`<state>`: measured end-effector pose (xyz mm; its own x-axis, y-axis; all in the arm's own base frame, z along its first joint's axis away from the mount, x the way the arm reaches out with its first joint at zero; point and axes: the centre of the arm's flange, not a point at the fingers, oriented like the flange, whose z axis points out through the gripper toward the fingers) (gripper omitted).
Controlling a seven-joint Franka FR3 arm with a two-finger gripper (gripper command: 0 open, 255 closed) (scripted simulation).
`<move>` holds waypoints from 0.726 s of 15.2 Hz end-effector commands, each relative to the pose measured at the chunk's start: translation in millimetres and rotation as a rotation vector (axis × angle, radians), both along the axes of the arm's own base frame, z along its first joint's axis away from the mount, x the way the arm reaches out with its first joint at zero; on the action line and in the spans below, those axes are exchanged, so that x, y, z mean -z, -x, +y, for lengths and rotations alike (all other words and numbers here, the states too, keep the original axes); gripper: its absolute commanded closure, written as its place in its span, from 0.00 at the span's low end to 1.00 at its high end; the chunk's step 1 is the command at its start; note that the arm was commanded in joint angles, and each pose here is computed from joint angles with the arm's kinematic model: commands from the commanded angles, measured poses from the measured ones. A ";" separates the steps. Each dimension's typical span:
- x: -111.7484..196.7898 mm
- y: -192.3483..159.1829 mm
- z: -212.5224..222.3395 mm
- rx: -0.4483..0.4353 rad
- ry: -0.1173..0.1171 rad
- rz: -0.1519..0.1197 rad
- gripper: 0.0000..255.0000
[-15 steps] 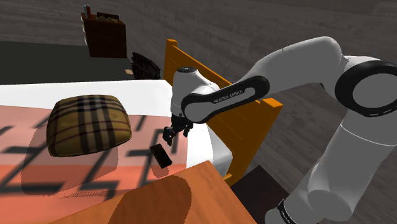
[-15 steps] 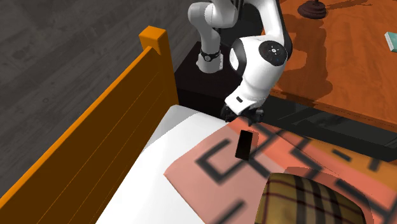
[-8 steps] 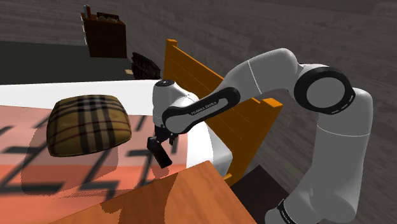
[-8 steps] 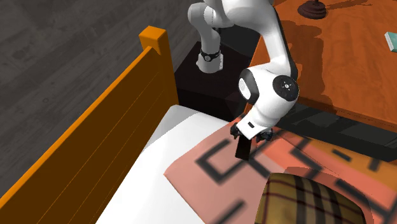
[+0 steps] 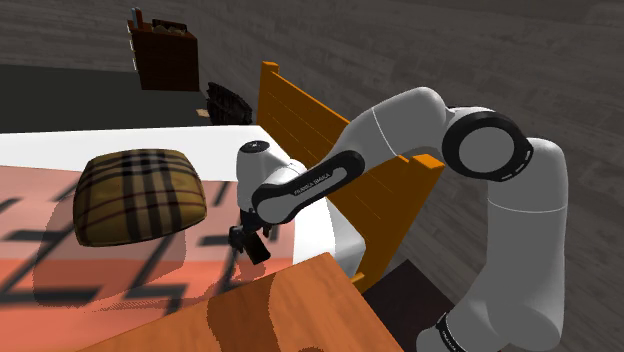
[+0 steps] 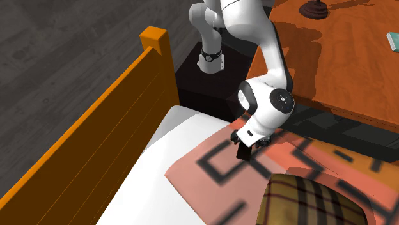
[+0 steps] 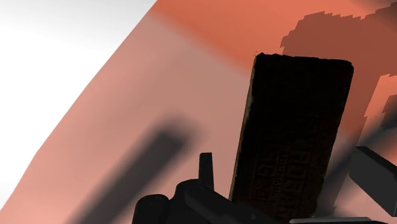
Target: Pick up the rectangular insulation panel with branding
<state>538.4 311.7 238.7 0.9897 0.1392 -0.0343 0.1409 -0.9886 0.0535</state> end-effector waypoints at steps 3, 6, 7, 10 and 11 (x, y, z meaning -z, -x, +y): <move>2.8 0.3 0.6 0.000 0.000 -0.001 1.00; 2.7 0.3 0.6 0.000 0.000 -0.001 1.00; 2.7 0.3 0.5 0.000 0.000 -0.001 1.00; 2.7 0.2 0.4 0.000 0.000 -0.001 1.00; 2.7 0.4 0.5 0.000 0.000 -0.001 1.00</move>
